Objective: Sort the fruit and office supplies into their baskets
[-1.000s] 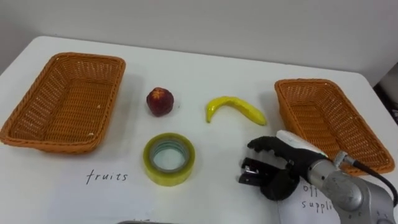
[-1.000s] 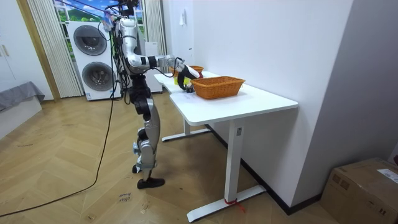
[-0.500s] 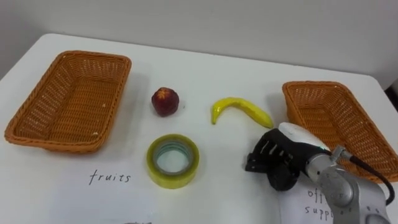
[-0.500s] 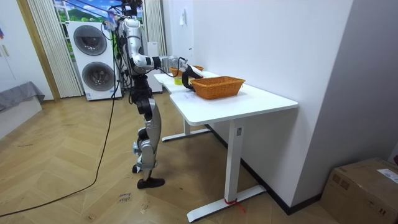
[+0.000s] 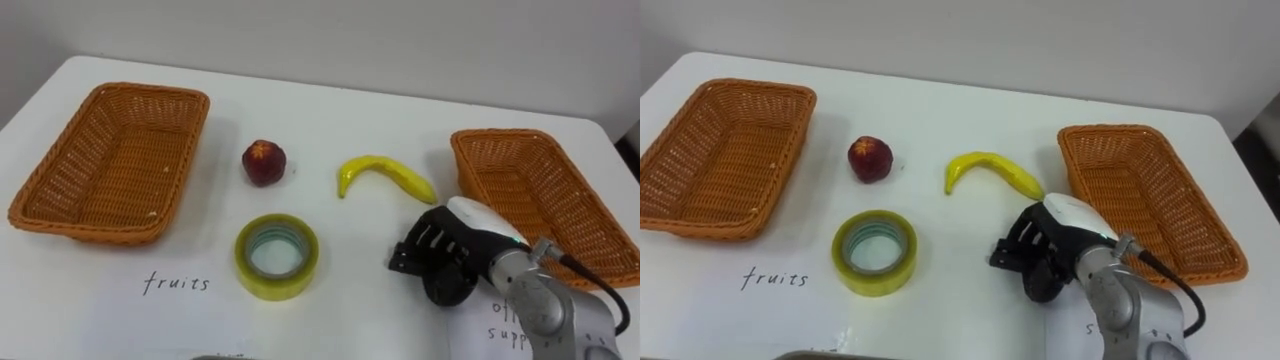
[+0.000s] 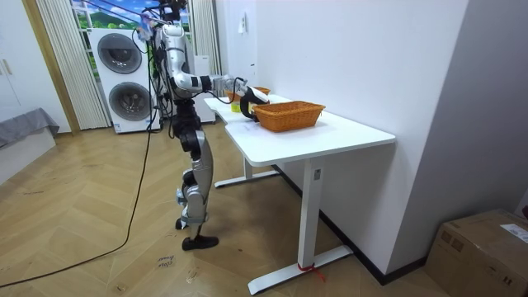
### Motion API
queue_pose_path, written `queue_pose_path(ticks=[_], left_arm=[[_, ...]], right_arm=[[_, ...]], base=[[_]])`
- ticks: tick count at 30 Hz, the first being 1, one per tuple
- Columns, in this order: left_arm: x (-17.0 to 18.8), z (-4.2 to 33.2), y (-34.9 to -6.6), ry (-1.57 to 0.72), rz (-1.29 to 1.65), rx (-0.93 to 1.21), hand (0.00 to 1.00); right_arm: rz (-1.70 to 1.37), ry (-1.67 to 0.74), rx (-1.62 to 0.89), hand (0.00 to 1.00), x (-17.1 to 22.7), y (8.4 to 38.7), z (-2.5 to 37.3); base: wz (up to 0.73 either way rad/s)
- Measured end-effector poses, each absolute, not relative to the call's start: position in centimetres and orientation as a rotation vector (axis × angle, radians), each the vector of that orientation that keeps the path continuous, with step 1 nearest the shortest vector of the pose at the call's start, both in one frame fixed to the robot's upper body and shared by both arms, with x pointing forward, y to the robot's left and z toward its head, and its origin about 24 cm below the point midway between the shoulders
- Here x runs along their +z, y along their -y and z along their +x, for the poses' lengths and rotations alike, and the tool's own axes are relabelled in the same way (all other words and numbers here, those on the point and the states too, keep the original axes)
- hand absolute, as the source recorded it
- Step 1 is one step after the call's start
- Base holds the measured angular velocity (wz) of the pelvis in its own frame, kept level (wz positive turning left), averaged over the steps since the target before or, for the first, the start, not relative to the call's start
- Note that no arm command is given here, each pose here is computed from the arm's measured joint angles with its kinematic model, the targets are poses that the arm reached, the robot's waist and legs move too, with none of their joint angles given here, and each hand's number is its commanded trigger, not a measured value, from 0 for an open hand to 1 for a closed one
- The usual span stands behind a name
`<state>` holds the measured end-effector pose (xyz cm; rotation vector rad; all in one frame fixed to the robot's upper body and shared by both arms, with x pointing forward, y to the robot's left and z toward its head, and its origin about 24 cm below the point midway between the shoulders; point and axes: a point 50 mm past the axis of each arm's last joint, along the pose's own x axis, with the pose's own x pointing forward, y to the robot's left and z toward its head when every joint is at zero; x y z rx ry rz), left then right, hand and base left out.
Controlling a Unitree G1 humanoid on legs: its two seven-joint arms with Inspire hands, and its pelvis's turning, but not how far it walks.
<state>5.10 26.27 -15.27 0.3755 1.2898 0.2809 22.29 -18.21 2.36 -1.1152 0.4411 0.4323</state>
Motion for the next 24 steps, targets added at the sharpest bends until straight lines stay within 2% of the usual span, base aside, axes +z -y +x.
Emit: queue_pose_path(ticks=[10,24], left_arm=[[-15.3,5.8,-25.4,-1.238,0.334,0.278,0.0],[-15.8,3.2,-25.7,-1.31,0.285,0.319,0.0]], right_arm=[[-1.079,-0.407,0.482,1.0,3.6,17.6,21.8],[-0.854,-0.263,0.587,1.0,5.5,16.3,21.6]], base=[[-0.04],[0.0]])
